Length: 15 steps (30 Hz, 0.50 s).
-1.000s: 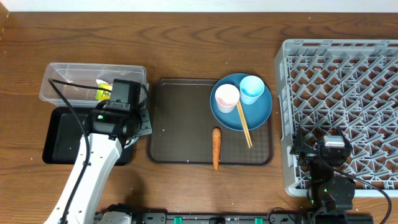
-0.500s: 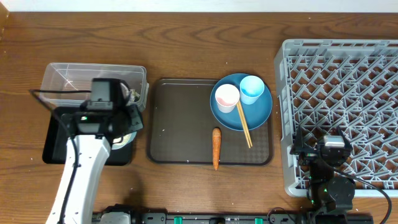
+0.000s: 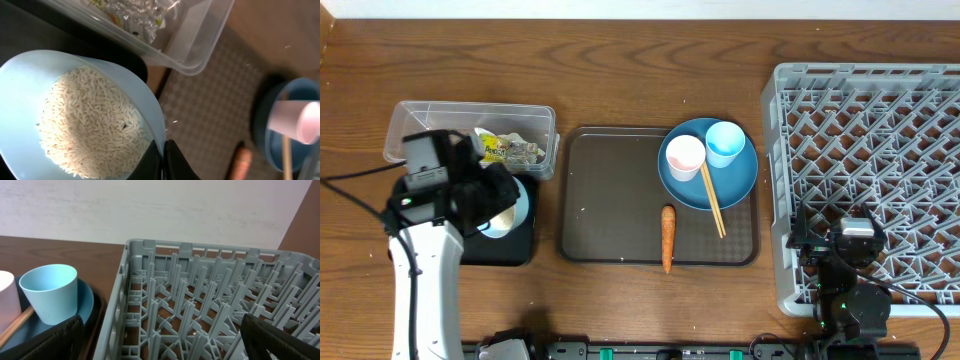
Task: Sort waste into correct bins and load items into the dishwasher rack
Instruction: 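Lift the bowl with the left gripper and carry it over the black tray, then tilt the bowl with the left gripper to pour rice onto the black tray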
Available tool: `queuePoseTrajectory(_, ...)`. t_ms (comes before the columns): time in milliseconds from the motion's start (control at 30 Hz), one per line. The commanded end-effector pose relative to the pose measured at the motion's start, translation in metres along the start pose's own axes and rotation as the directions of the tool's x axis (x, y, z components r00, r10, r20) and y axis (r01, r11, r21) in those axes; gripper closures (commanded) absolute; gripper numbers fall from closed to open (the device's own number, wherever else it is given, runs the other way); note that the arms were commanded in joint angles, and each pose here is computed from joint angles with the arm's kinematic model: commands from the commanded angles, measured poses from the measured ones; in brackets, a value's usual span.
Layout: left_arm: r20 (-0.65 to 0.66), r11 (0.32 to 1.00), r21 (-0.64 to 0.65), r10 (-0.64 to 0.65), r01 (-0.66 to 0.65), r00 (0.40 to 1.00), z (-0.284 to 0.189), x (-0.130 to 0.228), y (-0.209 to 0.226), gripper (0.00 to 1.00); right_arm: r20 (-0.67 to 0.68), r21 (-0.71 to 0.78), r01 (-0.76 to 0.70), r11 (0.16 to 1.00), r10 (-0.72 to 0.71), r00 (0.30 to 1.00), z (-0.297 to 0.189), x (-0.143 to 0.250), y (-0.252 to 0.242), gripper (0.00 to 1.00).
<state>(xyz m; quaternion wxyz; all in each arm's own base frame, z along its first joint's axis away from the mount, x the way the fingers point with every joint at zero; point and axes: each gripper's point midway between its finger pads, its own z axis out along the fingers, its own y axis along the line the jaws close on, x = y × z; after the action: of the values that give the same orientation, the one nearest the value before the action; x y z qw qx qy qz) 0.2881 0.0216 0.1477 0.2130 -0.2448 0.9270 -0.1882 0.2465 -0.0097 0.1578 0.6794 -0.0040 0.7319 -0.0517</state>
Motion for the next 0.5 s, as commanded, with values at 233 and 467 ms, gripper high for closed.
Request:
queuePoseTrajectory(233, 0.057, 0.965, 0.246, -0.11, 0.093, 0.992, -0.029, -0.018, 0.012, 0.94, -0.004, 0.002, 0.01, 1.0, -0.01, 1.0, 0.0, 0.001, -0.001, 0.01)
queuePoseTrajectory(467, 0.111, 0.907, 0.409, -0.154, 0.096, 0.982, -0.046, -0.028, 0.016, 0.94, -0.004, 0.002, 0.01, 1.0, -0.01, 1.0, 0.0, 0.001, -0.001, 0.01)
